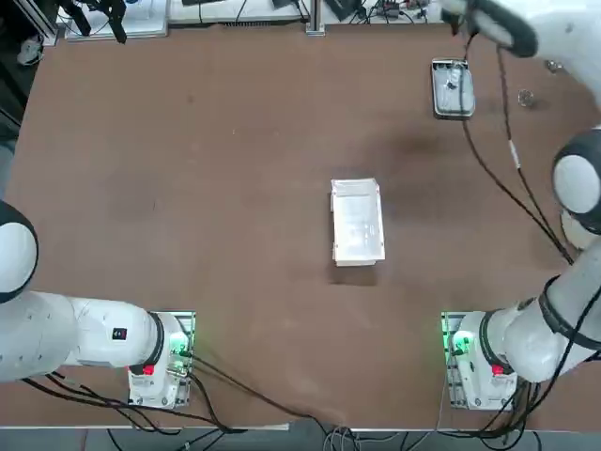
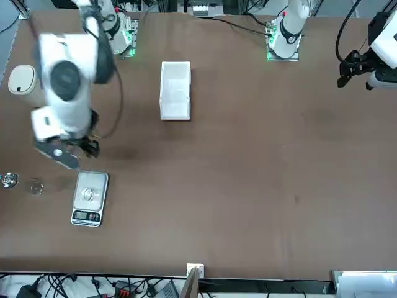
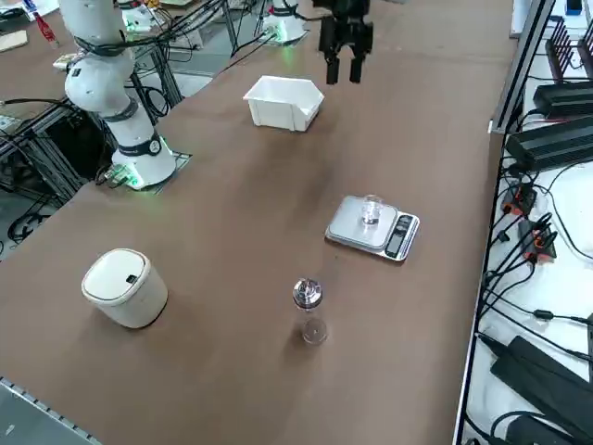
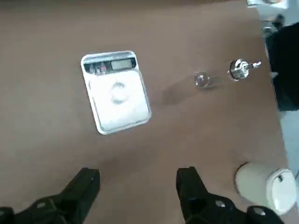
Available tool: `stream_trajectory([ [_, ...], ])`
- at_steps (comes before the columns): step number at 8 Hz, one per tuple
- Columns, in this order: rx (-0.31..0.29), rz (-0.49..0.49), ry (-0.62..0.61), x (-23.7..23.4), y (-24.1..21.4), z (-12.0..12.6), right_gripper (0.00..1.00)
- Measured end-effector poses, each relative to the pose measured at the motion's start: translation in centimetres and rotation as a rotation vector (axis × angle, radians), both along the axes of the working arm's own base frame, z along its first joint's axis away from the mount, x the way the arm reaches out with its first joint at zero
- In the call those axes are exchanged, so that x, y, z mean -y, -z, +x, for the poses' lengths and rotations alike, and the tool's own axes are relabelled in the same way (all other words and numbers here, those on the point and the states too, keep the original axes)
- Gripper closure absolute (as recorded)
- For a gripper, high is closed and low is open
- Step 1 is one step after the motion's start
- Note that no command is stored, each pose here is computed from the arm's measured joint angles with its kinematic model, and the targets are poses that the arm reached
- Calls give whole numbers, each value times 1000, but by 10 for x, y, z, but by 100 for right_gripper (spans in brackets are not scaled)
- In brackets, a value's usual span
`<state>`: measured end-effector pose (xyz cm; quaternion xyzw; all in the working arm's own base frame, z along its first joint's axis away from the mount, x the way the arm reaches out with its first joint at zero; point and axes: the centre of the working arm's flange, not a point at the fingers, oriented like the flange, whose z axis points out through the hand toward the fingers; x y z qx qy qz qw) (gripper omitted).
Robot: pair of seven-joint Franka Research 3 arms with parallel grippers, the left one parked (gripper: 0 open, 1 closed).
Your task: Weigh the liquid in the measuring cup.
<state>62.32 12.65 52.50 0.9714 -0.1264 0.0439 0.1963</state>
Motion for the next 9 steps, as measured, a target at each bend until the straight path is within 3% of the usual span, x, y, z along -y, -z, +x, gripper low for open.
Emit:
stream_trajectory([
  [4, -107, 248, -167, 108, -69, -32, 0],
  [9, -66, 431, -185, 112, -111, -108, 0],
])
